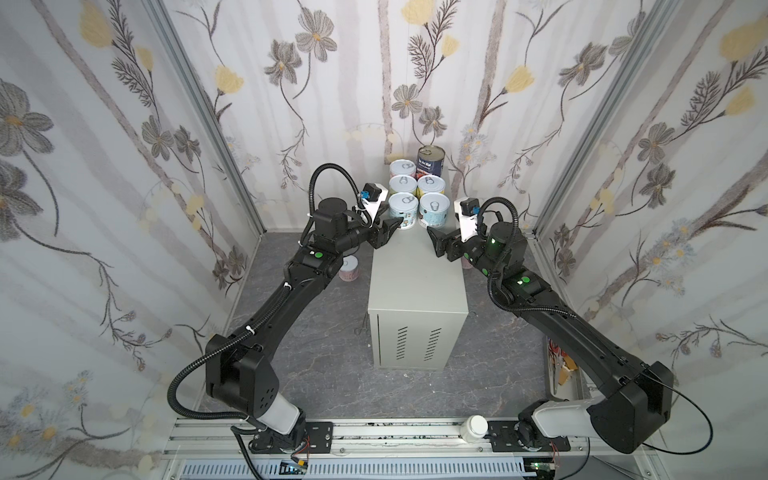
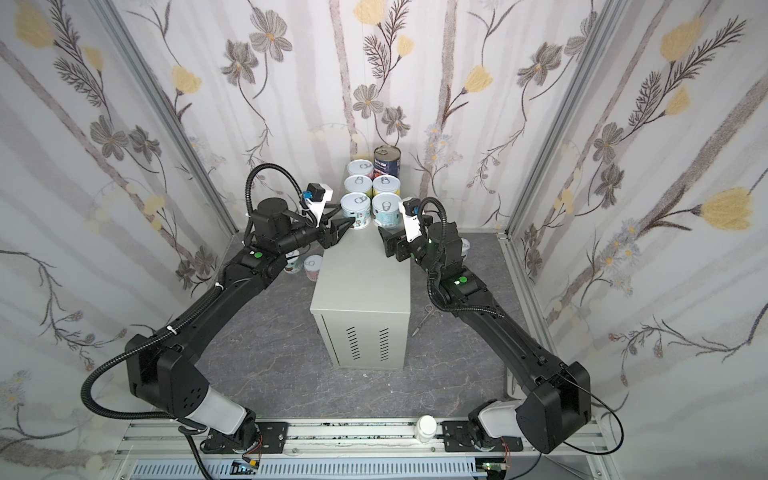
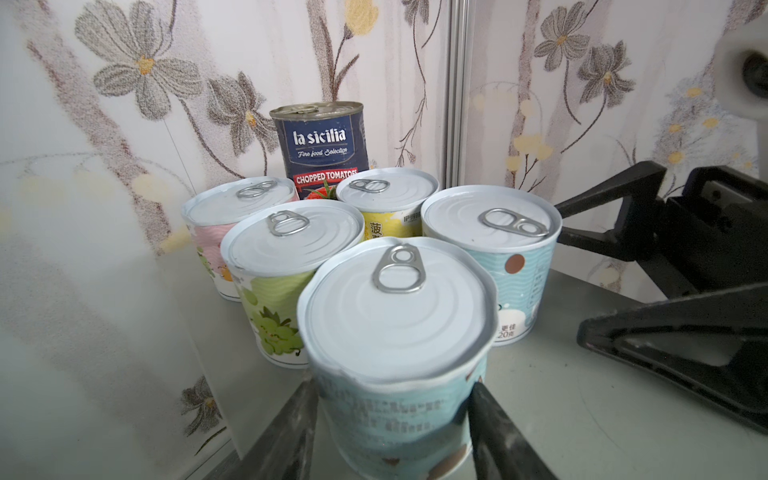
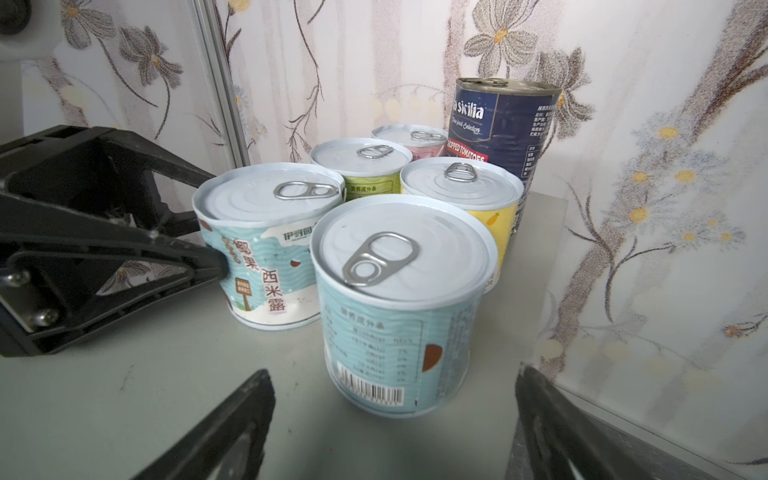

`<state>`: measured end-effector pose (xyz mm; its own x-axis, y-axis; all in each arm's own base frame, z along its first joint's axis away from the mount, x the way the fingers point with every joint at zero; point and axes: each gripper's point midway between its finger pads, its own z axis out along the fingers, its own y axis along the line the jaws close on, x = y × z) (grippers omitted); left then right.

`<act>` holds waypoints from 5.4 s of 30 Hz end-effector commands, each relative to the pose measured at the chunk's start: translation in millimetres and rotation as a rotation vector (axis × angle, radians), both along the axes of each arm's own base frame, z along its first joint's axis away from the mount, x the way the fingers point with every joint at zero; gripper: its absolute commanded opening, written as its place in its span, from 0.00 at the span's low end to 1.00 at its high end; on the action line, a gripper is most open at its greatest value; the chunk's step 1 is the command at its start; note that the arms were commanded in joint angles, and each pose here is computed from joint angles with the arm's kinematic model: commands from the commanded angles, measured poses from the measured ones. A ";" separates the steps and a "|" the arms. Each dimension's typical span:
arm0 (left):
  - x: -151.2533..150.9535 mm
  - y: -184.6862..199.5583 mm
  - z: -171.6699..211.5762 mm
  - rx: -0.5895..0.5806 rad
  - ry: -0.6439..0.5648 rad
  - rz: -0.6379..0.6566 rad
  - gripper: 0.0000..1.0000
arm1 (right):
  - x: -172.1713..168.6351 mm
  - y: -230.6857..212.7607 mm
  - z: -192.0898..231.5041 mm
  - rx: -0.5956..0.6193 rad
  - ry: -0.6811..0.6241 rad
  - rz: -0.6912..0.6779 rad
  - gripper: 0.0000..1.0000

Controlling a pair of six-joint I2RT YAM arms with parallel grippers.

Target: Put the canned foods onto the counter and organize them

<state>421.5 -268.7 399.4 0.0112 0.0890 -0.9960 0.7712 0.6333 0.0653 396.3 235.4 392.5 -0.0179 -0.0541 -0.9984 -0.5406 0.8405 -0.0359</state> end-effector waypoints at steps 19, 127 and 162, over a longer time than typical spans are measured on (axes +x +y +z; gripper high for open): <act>2.5 -0.4 4.3 0.005 -0.020 0.004 0.57 | 7.9 9.2 12.3 0.007 -0.055 0.027 0.86; -4.2 80.6 56.0 -0.053 -0.170 0.331 0.97 | 6.3 -168.8 27.6 0.065 0.012 -0.456 1.00; 30.2 168.8 14.3 -0.053 -0.090 0.618 1.00 | 167.6 -234.8 -178.0 0.185 0.689 -0.624 1.00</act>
<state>447.7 -103.6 412.2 0.0405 0.0700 -0.9967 0.2568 0.9633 0.0781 560.1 -4.4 222.2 -0.5542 0.3085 -0.7731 0.1606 0.9510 0.2643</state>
